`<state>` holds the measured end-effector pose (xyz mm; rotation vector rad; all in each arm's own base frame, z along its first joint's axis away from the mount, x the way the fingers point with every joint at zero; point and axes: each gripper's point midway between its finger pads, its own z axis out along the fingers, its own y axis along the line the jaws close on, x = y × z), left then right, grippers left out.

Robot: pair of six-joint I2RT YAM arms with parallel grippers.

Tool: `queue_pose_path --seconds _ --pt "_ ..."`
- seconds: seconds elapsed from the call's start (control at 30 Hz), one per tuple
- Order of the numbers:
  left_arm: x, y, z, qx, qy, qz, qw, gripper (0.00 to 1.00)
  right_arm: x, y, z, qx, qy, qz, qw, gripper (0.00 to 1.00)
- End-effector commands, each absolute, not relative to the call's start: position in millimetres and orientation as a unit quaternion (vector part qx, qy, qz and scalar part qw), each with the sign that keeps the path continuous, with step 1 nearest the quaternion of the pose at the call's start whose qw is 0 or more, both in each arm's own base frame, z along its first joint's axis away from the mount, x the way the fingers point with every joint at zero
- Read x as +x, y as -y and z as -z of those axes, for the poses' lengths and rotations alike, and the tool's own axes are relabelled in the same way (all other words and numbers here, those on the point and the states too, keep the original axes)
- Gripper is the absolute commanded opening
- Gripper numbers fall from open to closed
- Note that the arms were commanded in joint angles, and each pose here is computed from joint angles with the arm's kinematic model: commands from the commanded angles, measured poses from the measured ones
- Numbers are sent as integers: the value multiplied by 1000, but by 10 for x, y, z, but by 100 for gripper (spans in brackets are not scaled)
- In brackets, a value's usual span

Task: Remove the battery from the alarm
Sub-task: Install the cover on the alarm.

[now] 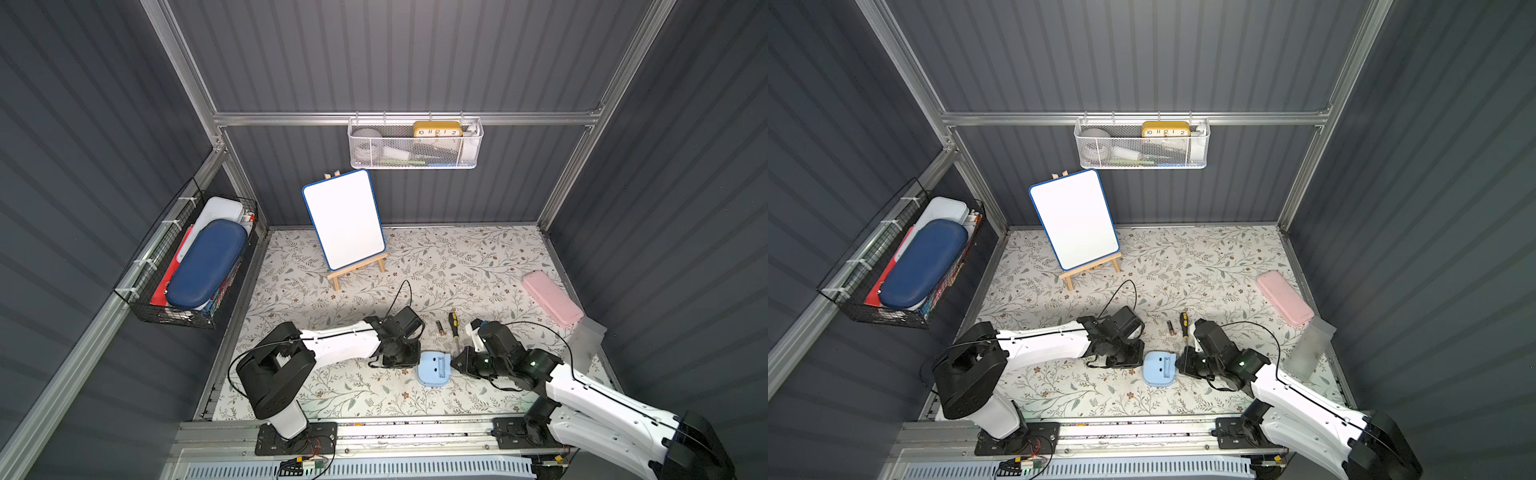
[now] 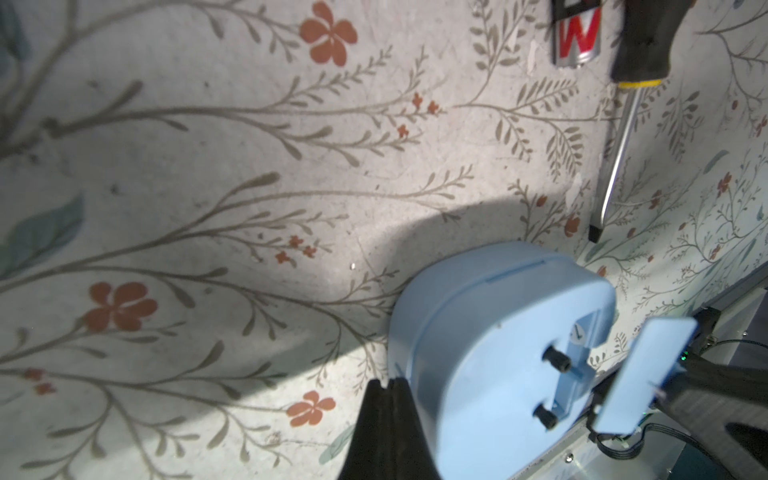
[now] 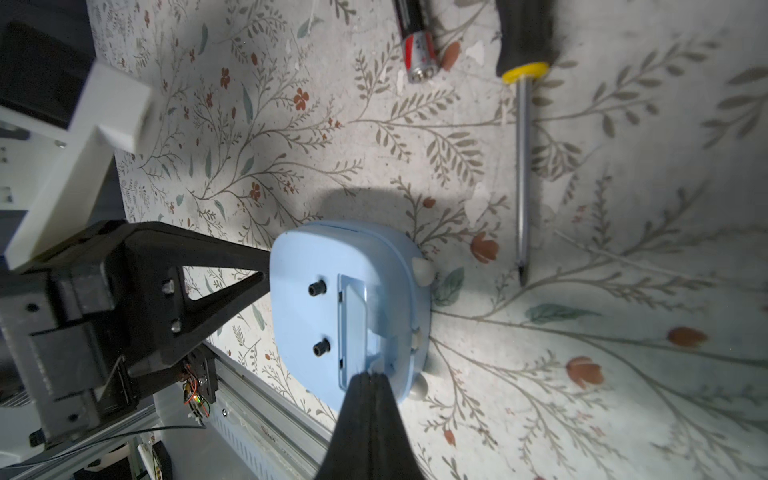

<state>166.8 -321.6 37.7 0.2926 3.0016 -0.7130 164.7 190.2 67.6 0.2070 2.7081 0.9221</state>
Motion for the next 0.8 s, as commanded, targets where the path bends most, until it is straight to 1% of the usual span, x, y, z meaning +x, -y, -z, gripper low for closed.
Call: queue_pose_path --seconds 0.0,0.17,0.23,0.77 --pt "1705 3244 -377 90 -969 228 25 0 1647 -1860 -565 90 -940 -303 130 2" --pt "1707 3246 -400 92 -968 230 27 0 1677 -1907 -583 87 -938 -308 133 2" --pt "1691 3242 -393 92 -968 231 23 0 1632 -1963 -601 80 -935 -325 120 2" --pt "1682 3248 -360 96 -968 231 20 0 1658 -2035 -572 68 -936 -324 115 2"
